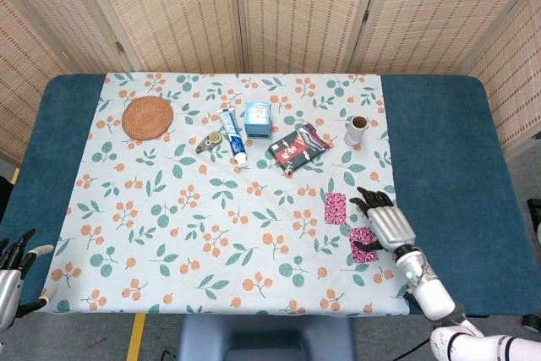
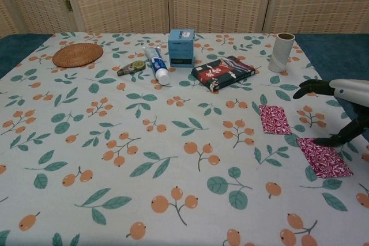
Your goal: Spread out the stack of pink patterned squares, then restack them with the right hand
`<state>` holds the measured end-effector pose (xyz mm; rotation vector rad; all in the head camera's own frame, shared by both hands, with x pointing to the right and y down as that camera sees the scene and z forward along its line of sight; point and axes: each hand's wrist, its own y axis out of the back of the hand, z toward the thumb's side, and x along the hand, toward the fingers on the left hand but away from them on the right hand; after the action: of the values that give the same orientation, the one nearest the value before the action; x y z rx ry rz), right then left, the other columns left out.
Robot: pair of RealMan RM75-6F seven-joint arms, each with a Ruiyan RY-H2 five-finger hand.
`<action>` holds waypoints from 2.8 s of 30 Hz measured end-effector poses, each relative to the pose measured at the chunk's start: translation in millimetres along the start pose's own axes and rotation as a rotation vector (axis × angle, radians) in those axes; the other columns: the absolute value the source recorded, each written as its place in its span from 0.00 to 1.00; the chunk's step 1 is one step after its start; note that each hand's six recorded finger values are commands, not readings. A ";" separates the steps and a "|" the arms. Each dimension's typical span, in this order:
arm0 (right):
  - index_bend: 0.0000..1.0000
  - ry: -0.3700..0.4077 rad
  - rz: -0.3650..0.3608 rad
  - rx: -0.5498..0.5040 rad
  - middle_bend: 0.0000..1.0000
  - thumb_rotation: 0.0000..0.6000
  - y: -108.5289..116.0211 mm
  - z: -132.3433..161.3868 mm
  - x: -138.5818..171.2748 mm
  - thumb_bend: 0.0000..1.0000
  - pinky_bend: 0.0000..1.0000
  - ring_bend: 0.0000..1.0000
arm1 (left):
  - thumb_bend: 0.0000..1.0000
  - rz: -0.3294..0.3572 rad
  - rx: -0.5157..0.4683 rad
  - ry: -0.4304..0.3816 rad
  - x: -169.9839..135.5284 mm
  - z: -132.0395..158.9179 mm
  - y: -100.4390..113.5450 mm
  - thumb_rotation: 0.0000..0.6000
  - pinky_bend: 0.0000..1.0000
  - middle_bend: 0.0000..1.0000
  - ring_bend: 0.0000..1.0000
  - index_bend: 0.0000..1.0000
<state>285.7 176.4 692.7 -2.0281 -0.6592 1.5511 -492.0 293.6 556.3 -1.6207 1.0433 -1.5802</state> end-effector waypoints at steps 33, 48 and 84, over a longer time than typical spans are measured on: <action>0.16 -0.108 0.087 -0.007 0.04 0.86 -10.7 25.2 -68.3 0.26 0.00 0.00 | 0.28 -0.010 0.001 0.013 -1.0 -5.6 -3.6 1.00 0.00 0.09 0.17 0.29; 0.22 -0.115 0.092 -0.009 0.05 0.86 -11.3 21.4 -70.7 0.26 0.00 0.00 | 0.28 -0.013 0.002 0.015 -1.1 -5.9 -4.1 1.00 0.00 0.09 0.17 0.29; 0.25 0.043 0.113 0.047 0.06 0.86 -2.4 -11.6 23.6 0.26 0.00 0.00 | 0.28 -0.006 0.016 0.001 0.8 6.2 2.9 1.00 0.00 0.09 0.17 0.29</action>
<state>302.3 192.4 679.7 -2.0889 -0.4948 1.5660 -486.2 290.9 553.7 -1.6142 1.0245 -1.5894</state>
